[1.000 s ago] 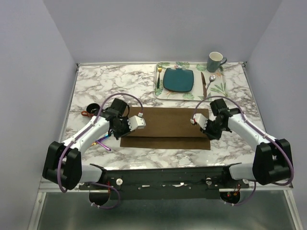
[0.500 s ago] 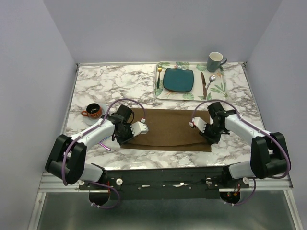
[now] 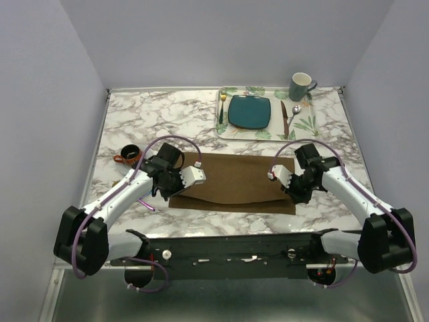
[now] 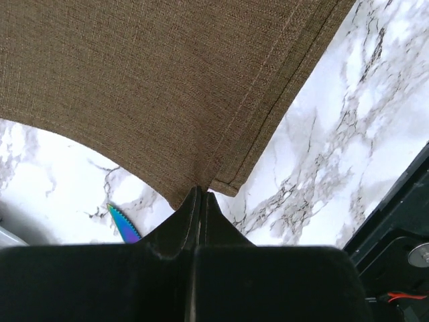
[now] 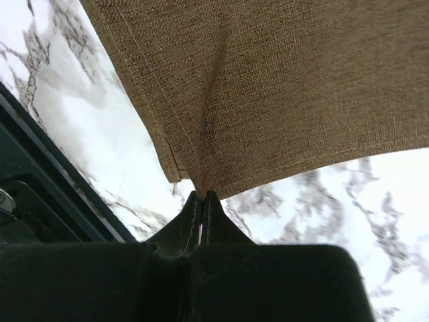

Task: Fold the napkin into a case and place the utensils inside
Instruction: Fold and flatten the napkin at the center of the board.

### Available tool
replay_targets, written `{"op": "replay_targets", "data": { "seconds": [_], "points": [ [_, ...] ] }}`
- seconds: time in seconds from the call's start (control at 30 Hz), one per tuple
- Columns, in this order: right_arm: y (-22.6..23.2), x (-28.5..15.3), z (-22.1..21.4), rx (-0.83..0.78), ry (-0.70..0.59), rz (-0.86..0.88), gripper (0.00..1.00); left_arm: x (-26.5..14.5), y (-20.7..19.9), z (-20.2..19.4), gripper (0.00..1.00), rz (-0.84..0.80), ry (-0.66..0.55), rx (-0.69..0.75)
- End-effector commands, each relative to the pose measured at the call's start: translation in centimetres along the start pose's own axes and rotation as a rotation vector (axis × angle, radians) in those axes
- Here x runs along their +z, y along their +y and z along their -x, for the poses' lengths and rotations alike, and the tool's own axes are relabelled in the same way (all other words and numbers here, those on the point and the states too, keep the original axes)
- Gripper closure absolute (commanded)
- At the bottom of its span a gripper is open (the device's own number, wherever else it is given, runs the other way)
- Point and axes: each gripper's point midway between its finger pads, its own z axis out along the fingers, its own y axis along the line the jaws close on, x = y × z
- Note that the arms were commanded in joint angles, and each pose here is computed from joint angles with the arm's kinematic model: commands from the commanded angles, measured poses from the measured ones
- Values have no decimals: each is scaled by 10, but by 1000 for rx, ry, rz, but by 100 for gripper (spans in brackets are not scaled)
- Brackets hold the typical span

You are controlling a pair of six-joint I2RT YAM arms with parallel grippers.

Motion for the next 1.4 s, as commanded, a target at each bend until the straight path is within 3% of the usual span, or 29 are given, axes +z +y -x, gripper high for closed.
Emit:
{"op": "replay_targets", "data": {
  "seconds": [0.0, 0.37, 0.67, 0.83, 1.07, 1.17, 1.27, 1.3, 1.37],
  "points": [
    [17, 20, -13, 3, 39, 71, 99, 11, -11, -17, 100, -30, 57, 0],
    [18, 30, -17, -5, 61, 96, 99, 33, -11, -29, 100, -40, 99, -8],
    [28, -11, 3, -1, -4, 104, 99, -3, -7, -9, 100, -4, 41, 5],
    [44, -4, -13, 3, 19, 129, 99, -10, -15, -12, 100, -18, 36, -1],
    [40, 11, -9, 13, 25, 148, 99, 11, -23, -27, 100, -57, 78, -14],
    [37, 17, -12, 4, 55, 161, 89, 21, -23, -35, 100, -57, 106, -7],
    [38, 12, -11, 0, 70, 189, 70, 22, -24, -39, 84, -67, 126, -2],
    [46, 5, -10, 5, 70, 224, 53, 16, -22, -33, 72, -55, 100, 3],
    [45, -19, 8, -7, 6, 201, 30, 1, -25, -21, 66, -59, 55, -9]
  ]
}}
